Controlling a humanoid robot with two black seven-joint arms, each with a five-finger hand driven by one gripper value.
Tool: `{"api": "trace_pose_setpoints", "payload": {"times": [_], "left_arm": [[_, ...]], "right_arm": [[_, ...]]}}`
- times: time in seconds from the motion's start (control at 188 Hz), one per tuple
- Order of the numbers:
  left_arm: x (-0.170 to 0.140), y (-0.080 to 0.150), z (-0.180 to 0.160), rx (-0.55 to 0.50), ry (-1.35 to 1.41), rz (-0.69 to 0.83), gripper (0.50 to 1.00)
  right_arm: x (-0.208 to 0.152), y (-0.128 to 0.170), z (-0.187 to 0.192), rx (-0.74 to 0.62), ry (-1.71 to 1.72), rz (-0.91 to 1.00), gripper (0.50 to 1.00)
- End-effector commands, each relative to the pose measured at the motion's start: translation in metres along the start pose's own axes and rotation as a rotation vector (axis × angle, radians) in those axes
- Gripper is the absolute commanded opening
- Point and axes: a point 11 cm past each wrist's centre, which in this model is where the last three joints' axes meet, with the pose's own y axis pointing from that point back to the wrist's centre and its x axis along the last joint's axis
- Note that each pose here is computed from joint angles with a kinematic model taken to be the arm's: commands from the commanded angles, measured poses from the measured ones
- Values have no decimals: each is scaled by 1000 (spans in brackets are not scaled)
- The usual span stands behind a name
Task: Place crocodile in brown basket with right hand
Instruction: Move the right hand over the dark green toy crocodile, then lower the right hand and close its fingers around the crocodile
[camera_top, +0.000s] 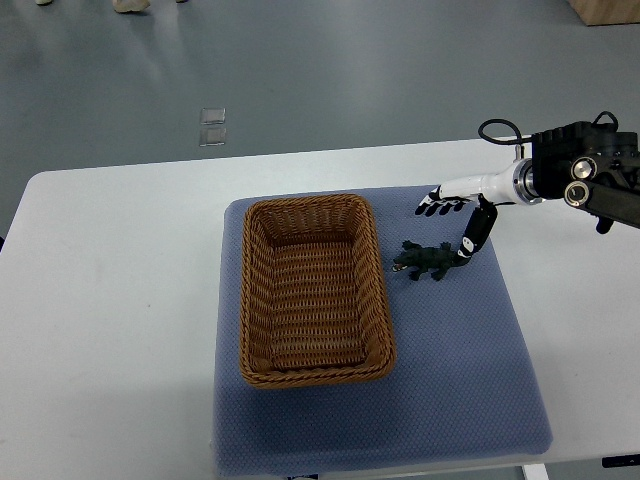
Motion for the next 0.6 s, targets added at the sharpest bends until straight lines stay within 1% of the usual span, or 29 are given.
{"api": "trace_pose_setpoints", "payload": {"times": [0.0, 0.366, 0.595], "left_arm": [[0, 0, 0, 0, 0, 0, 1000], [0, 0, 0, 0, 0, 0, 1000], [0, 0, 0, -1, 1, 0, 1000]], "right_arm": [[-4, -4, 0, 4, -7, 4, 885], [-14, -15, -7, 31, -29, 11, 885], [-18, -21, 2, 12, -51, 22, 885]]}}
